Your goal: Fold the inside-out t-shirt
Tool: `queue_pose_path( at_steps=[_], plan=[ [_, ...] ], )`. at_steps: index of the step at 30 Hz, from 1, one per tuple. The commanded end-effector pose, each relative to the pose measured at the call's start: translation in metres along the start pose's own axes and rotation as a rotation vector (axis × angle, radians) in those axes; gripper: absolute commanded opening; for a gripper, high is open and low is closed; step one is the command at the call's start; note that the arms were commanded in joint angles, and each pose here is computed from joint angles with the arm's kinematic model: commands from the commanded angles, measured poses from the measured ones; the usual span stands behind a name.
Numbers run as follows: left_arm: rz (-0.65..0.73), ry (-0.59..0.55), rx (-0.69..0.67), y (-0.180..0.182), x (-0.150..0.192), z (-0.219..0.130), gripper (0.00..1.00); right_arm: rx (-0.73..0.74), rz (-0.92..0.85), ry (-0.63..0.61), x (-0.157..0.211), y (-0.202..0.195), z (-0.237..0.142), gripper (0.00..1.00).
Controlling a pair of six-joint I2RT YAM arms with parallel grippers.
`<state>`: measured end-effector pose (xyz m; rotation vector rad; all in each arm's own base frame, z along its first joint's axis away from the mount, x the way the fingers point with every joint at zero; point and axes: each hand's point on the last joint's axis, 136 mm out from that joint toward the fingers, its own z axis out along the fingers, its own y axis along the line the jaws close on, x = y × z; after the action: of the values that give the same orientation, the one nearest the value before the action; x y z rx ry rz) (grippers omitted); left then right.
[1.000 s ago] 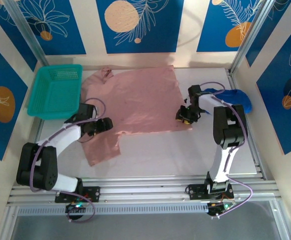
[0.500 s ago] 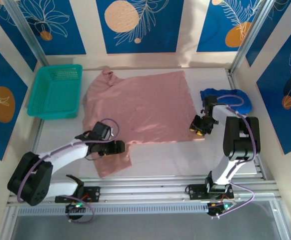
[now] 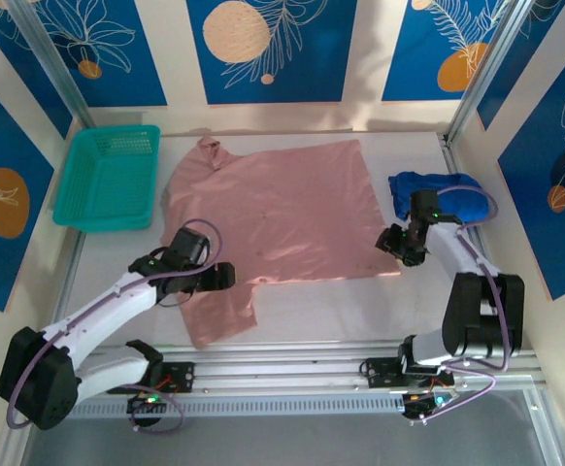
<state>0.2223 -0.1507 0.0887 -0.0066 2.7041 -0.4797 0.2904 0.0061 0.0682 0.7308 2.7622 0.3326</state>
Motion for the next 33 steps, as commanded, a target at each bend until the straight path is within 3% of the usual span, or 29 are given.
queue_pose_path(
  at_steps=[1,8,16,21,27,33],
  plan=[
    [0.03,0.01,-0.04,0.006,0.001,-0.002,0.81,0.088,0.096,0.063,0.022,-0.032,0.005,0.53],
    [0.076,0.021,-0.002,-0.008,-0.01,0.003,0.81,0.102,0.197,0.129,0.023,-0.048,0.021,0.52],
    [0.115,0.036,-0.008,-0.01,-0.012,0.002,0.81,0.078,0.212,0.172,0.019,-0.042,0.039,0.45],
    [0.113,0.063,-0.03,-0.005,-0.005,-0.001,0.8,0.072,0.2,0.171,0.016,-0.038,0.042,0.26],
    [0.077,0.16,-0.104,0.013,0.021,-0.015,0.76,0.043,0.172,0.109,0.007,-0.032,0.031,0.1],
    [0.066,0.146,-0.131,0.019,0.022,-0.025,0.76,0.04,0.166,0.089,0.006,-0.028,0.023,0.22]
  ],
)
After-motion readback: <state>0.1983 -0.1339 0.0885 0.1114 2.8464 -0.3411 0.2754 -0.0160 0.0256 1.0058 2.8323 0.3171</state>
